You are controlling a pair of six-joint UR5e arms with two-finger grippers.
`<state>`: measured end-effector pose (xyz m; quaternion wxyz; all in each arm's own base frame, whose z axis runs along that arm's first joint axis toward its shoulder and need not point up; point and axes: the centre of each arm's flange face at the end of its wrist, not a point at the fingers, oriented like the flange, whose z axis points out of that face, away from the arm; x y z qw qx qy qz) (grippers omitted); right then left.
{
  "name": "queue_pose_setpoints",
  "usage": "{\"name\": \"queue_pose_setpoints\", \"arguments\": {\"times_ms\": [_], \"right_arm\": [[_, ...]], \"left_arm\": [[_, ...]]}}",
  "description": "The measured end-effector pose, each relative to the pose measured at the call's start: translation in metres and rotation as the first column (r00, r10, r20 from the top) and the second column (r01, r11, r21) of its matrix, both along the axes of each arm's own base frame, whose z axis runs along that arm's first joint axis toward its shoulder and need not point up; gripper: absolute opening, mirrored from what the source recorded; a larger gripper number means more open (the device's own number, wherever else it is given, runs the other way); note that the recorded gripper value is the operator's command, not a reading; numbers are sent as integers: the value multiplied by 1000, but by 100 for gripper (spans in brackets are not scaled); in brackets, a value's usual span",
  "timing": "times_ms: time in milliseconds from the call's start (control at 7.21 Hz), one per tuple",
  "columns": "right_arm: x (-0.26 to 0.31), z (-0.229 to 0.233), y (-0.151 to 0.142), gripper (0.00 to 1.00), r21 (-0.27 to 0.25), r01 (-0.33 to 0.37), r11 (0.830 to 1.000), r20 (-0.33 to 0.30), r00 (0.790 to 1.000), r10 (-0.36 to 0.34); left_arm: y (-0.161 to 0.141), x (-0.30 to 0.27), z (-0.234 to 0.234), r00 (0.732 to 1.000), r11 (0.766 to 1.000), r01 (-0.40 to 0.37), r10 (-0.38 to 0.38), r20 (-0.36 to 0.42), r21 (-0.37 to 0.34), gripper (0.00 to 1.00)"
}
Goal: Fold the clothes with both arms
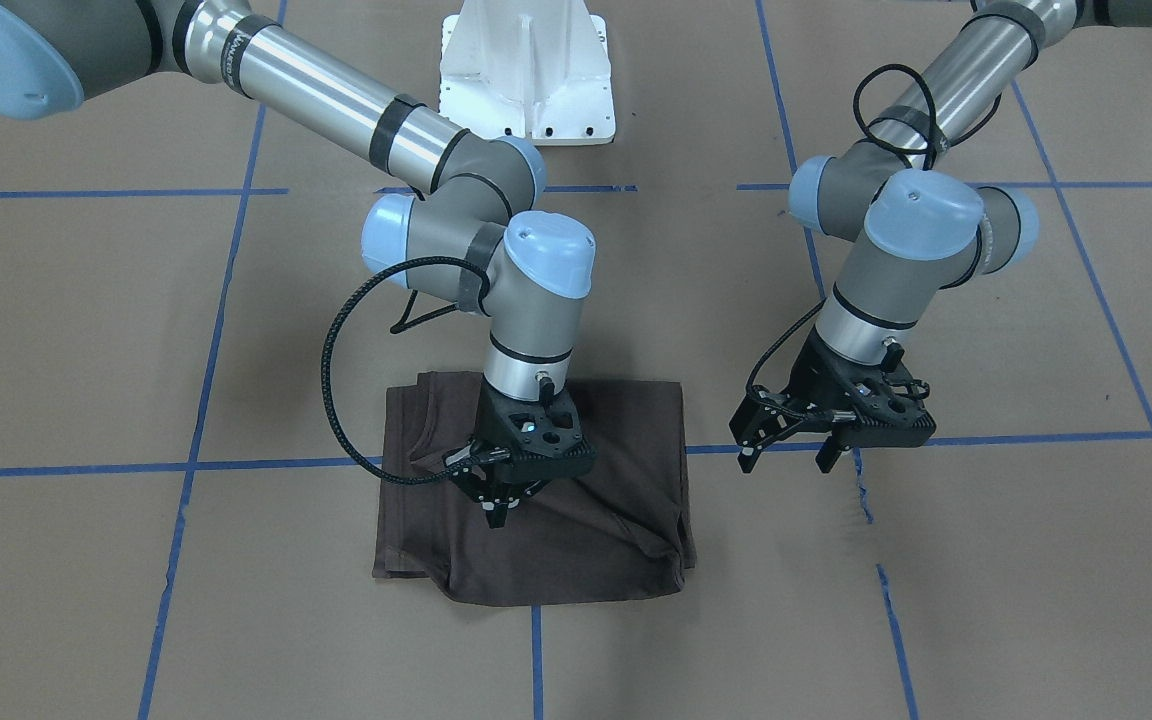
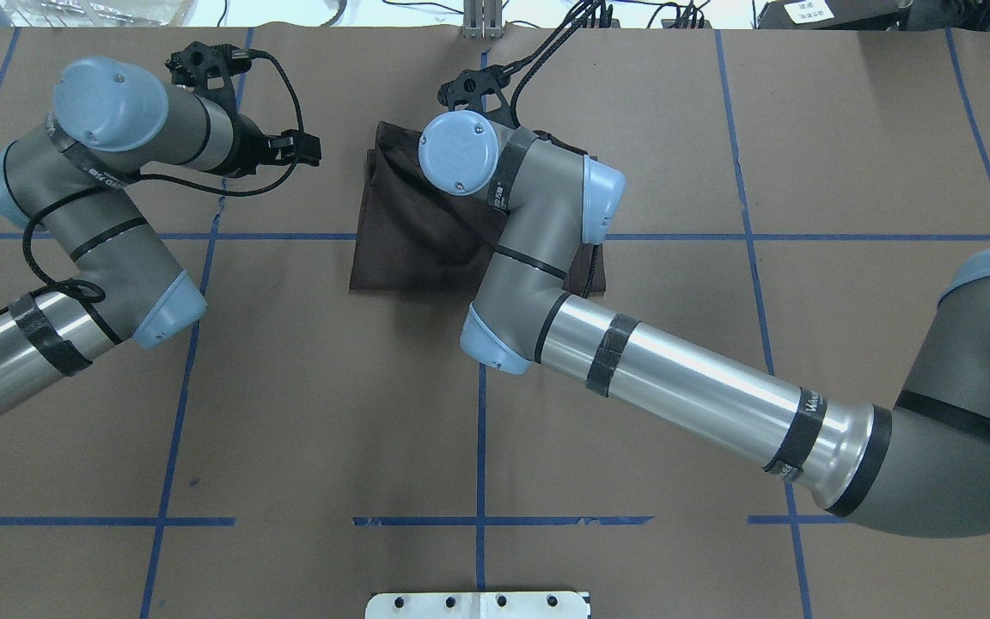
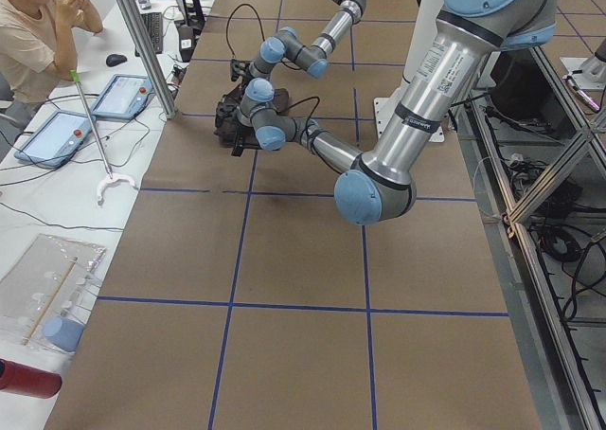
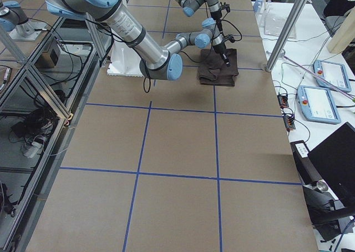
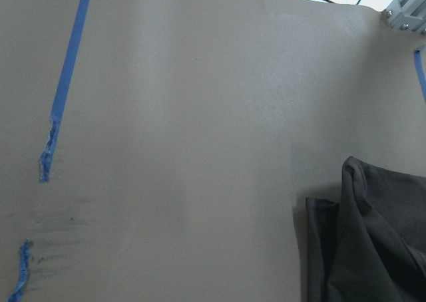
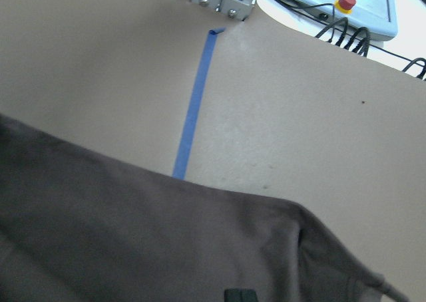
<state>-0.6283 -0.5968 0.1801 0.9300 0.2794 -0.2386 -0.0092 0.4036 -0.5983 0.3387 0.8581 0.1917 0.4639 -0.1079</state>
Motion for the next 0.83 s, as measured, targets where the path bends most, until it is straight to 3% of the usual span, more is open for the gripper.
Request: {"name": "queue_pose_setpoints", "arguments": {"times_ms": [416, 555, 693, 832], "right_arm": [[-35, -7, 65, 67, -25, 93, 995, -34, 995, -93], [-41, -3, 75, 66, -16, 102, 995, -56, 993, -103], [-44, 0, 78, 56, -4, 111, 994, -76, 991, -111], [-45, 2, 79, 52, 7, 122, 992, -93, 988, -121]], "left_arm": [[1, -1, 2, 1000, 1000, -1, 1, 3, -1, 100], [1, -1, 3, 1000, 1000, 0, 0, 3, -2, 100], [1, -2, 4, 1000, 1000, 1, -1, 3, -3, 100], [1, -2, 4, 1000, 1000, 1, -1, 4, -4, 100]]}}
